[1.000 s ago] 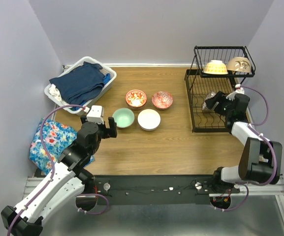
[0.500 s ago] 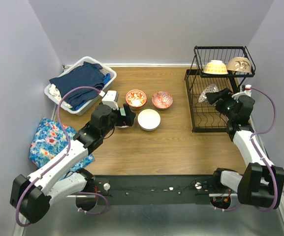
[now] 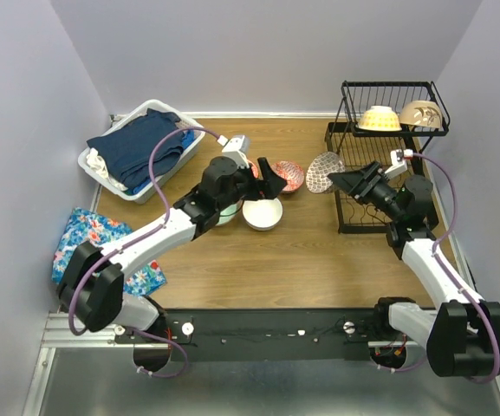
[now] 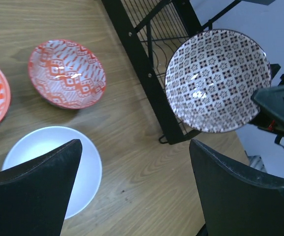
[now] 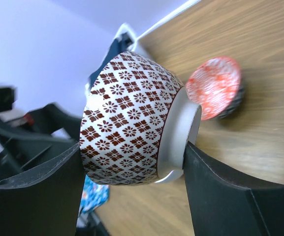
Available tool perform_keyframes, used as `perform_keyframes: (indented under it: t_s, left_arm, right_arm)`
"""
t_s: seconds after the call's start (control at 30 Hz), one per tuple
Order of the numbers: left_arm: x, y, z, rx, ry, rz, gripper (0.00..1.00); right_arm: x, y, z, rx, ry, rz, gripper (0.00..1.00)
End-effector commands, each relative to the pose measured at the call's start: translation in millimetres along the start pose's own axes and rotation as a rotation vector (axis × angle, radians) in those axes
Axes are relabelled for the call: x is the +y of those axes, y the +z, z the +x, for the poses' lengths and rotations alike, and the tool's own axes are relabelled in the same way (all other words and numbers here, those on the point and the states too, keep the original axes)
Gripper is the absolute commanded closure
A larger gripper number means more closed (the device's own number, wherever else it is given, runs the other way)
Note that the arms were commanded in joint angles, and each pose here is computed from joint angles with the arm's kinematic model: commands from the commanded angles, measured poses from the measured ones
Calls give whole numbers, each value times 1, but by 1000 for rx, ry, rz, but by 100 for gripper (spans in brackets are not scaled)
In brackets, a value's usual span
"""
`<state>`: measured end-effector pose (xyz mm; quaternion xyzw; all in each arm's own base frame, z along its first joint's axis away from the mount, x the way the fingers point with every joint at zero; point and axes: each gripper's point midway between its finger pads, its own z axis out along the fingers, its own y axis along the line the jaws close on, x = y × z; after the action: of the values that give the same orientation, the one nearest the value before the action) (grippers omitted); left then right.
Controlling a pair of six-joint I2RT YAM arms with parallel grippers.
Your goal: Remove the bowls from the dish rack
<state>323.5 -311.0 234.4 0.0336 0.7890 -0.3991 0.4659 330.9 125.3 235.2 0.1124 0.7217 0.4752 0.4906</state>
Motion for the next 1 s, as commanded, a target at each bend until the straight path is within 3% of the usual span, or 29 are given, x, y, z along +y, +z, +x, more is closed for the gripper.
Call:
perform_keyframes:
  t_s: [0.0, 0.17, 0.37, 0.57, 0.8, 0.87, 0.93, 0.97]
  left_arm:
    - [-35, 21, -5, -1, -76, 91, 1]
    - [-39, 42, 15, 64, -104, 55, 1]
    - [-30, 53, 42, 138, -151, 2, 10]
    - [-27, 49, 56, 167, -160, -8, 39]
    - [-27, 43, 52, 145, -156, -2, 92]
    - [-27, 41, 48, 135, -146, -13, 100]
    - [-22, 39, 47, 135, -116, -38, 100]
    - [-22, 38, 40, 122, -98, -47, 100]
  right_arm:
    - [55, -9, 17, 75, -39, -234, 69]
    - [71, -14, 29, 101, -59, -299, 68]
    - [77, -17, 35, 111, -75, -323, 68]
    - [76, -20, 40, 113, -64, -322, 67]
    - [73, -19, 45, 120, -64, -308, 63]
    - [69, -19, 47, 125, -67, -293, 55]
    - [66, -19, 49, 133, -71, -275, 48]
    - [66, -18, 48, 134, -84, -270, 33]
